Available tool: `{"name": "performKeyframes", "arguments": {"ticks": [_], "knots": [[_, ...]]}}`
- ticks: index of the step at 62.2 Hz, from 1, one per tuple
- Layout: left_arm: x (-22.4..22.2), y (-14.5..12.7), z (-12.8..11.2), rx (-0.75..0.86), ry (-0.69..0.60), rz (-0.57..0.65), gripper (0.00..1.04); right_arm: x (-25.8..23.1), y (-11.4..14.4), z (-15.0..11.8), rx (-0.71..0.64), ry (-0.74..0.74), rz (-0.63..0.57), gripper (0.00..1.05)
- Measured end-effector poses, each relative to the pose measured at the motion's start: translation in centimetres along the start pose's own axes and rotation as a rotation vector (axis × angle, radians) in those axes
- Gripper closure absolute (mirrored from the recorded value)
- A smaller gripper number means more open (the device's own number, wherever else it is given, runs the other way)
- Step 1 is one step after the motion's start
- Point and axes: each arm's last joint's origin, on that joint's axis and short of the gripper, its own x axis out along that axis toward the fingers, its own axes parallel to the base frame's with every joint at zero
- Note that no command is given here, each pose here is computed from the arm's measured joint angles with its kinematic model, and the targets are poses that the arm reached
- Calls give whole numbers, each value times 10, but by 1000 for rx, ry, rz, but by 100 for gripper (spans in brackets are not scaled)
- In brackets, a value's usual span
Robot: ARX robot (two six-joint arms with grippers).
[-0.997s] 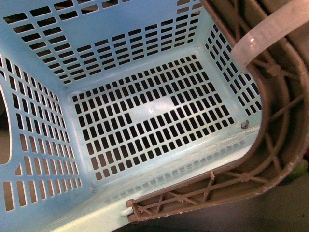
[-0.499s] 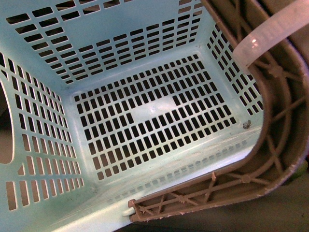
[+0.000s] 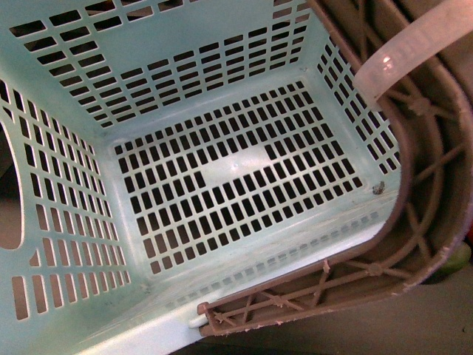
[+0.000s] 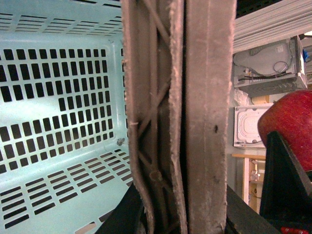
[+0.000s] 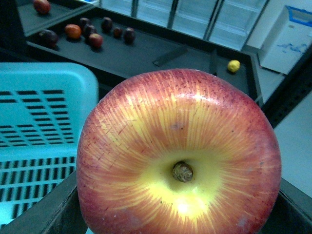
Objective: Pick apple with right arm and hold basket with left
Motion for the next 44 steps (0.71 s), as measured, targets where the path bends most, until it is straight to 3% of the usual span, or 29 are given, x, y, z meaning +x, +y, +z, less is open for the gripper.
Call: {"name": "performKeyframes", "arguments": {"ticks": [11, 19, 24, 37, 44], "knots": [[0, 0, 0, 0, -1, 0, 87, 9, 33, -18, -3, 65, 53, 25], [0, 0, 0, 0, -1, 0, 87, 13, 48, -36, -4, 135, 61, 7], [0, 0, 0, 1, -1, 1, 87, 14, 51, -40, -8, 152, 53, 9], [2, 1, -1, -1, 9, 4, 87, 9, 39, -31, 16, 122, -55, 9], [3, 1, -1, 3, 0, 10, 87, -6, 19, -23, 62, 124, -232, 9]]}}
